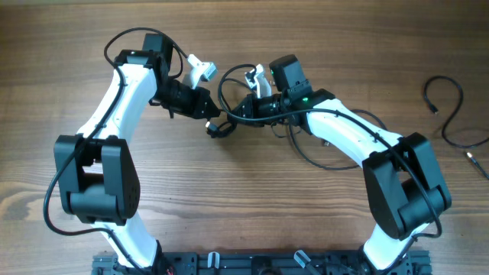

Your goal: Untangle cables

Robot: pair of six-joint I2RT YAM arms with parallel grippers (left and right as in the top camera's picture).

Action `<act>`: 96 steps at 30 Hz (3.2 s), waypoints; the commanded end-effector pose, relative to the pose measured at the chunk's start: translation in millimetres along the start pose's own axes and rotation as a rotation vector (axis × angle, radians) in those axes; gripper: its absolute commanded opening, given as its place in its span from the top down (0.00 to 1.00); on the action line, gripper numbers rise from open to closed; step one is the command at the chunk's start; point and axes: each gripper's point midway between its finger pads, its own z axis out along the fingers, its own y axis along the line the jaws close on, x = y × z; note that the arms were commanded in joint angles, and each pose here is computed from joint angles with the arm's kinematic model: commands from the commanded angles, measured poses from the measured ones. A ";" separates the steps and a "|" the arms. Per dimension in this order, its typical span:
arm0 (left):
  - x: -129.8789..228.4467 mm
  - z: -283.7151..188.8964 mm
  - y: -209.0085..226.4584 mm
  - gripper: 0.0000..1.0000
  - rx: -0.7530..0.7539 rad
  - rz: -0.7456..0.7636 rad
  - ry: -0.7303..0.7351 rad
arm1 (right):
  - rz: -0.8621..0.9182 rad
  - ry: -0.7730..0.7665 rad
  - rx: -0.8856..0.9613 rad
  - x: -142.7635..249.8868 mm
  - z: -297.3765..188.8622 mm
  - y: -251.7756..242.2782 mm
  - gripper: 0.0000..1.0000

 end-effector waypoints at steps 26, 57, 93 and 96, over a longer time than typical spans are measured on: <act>-10.3 -10.0 7.5 0.96 -0.021 -0.100 -0.051 | -0.267 -0.053 -0.024 10.9 -4.4 86.1 0.95; -13.6 -5.7 -1.2 0.96 0.008 -0.207 -0.054 | -0.111 -0.185 0.108 6.4 15.8 90.1 0.96; -14.1 -5.8 -0.9 0.96 0.006 -0.204 -0.056 | -0.144 -0.135 0.073 1.6 19.1 74.5 0.96; -14.1 -5.8 -0.9 0.96 0.006 -0.204 -0.056 | -0.197 -0.105 -0.063 4.5 19.3 102.3 0.96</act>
